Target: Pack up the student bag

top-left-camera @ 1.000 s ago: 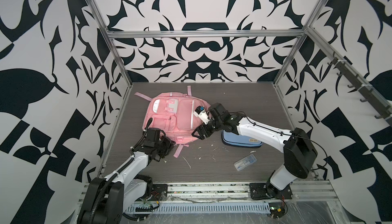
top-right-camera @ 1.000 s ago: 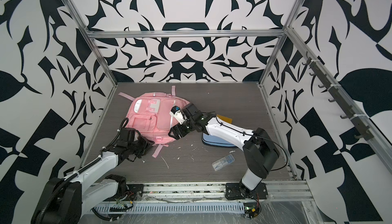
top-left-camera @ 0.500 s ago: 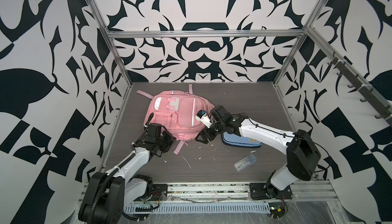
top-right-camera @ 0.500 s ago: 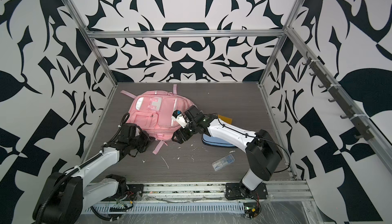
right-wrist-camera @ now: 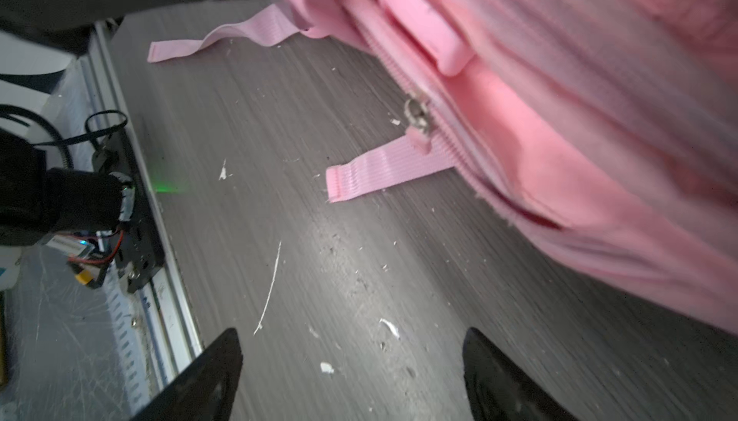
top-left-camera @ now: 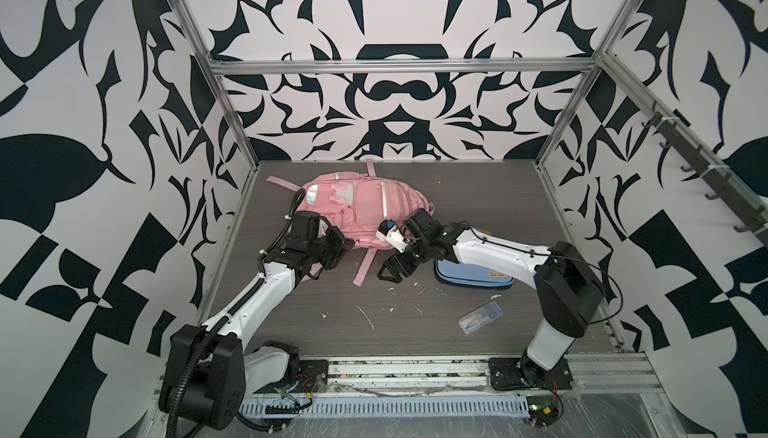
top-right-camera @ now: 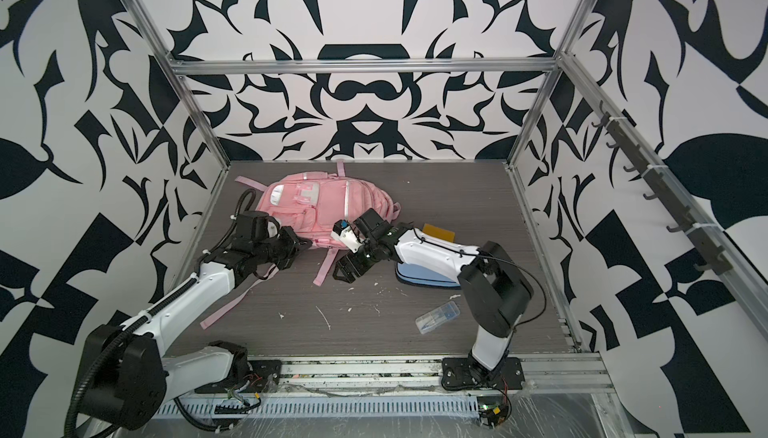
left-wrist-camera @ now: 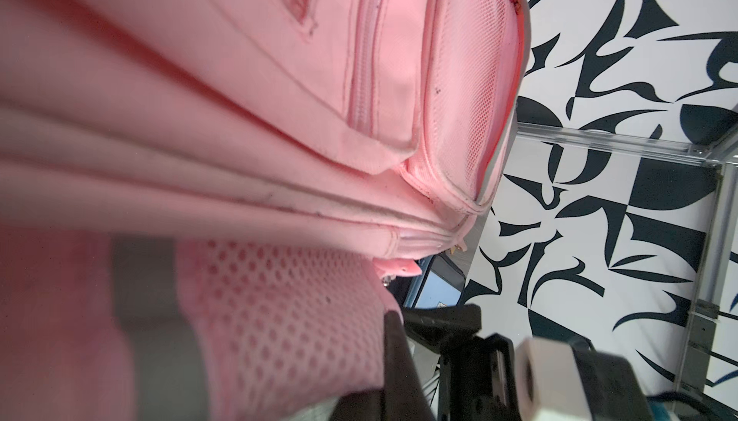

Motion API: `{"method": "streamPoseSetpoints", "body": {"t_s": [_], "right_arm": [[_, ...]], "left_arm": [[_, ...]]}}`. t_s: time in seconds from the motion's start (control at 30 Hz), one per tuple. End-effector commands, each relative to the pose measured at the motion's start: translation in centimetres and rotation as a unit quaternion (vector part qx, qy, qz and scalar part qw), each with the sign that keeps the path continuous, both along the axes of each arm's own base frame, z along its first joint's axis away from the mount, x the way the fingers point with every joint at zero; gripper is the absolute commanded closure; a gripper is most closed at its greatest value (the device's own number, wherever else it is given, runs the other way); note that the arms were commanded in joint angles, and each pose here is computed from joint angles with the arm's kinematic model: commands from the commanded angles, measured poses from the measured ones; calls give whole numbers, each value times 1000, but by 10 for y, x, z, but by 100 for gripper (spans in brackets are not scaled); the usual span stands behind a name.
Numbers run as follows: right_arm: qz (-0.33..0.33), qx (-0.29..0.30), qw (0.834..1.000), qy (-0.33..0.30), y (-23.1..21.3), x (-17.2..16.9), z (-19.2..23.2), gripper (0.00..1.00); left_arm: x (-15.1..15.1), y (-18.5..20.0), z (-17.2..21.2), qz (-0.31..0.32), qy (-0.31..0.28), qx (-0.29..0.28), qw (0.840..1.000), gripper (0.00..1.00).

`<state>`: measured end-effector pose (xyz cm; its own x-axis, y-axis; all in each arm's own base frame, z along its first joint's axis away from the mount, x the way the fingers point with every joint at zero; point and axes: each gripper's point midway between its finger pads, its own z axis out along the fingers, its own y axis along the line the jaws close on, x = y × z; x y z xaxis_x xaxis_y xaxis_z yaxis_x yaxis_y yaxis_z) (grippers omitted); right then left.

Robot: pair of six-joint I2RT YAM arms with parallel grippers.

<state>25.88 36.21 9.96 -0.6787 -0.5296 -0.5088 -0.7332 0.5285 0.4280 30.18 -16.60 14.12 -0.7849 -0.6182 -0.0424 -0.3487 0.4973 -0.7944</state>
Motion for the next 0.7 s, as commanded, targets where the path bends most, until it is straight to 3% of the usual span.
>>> {"method": "streamPoseSetpoints", "body": {"t_s": [0.0,0.27,0.5,0.67], "right_arm": [[-58,46,997,-32,21,36,27,13],[-120,33,991,-40,24,75,11,12],[-176,71,981,-30,22,103,11,23],[-177,120,976,-32,28,109,20,29]], "left_arm": [[13,-11,31,-23,-44,-22,999,100],[13,-19,33,-42,-41,-35,998,100],[13,-33,33,-60,-37,-55,996,100],[15,-46,34,-80,-37,-58,994,100]]}}
